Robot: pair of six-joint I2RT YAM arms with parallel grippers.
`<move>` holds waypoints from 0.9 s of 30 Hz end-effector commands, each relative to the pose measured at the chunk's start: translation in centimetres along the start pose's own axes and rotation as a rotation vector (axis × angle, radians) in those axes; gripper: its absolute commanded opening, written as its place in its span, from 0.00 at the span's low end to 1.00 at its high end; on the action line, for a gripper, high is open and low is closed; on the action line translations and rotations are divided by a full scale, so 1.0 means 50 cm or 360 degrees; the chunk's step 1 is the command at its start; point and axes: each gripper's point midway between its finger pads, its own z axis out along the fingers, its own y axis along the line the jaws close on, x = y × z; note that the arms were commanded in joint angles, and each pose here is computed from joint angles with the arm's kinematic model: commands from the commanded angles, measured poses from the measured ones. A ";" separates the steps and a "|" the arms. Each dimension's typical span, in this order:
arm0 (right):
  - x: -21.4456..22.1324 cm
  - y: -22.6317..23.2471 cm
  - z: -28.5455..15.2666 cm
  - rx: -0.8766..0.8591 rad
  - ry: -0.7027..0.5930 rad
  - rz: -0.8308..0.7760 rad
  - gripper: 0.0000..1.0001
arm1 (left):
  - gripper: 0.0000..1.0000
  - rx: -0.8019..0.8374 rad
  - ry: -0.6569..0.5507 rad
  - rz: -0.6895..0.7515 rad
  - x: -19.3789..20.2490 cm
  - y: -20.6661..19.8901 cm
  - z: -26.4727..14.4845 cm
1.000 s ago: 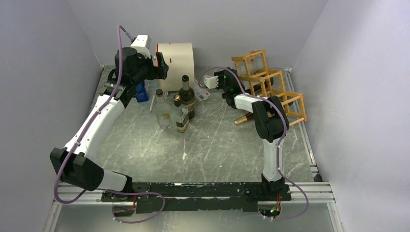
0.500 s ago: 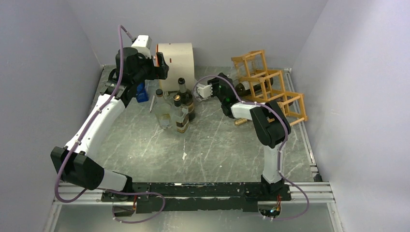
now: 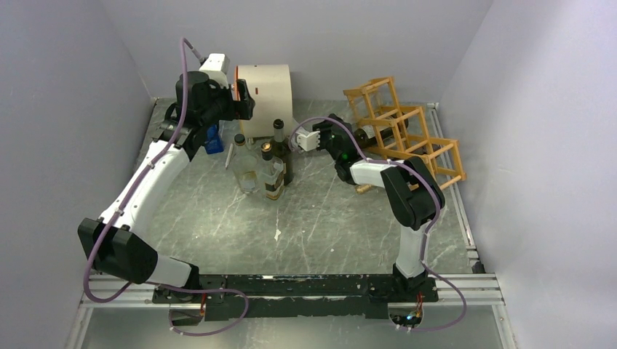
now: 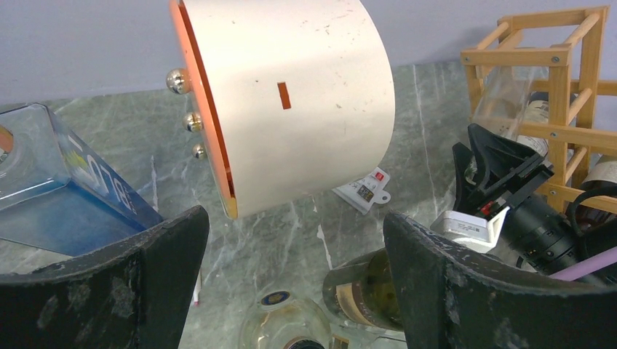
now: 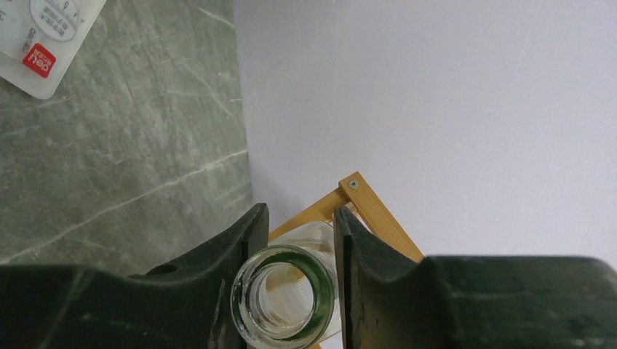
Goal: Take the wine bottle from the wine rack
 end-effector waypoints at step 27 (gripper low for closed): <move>0.042 0.065 -0.115 -0.0113 -0.0017 0.0135 0.09 | 0.93 0.0078 0.0000 -0.0025 -0.002 -0.016 0.015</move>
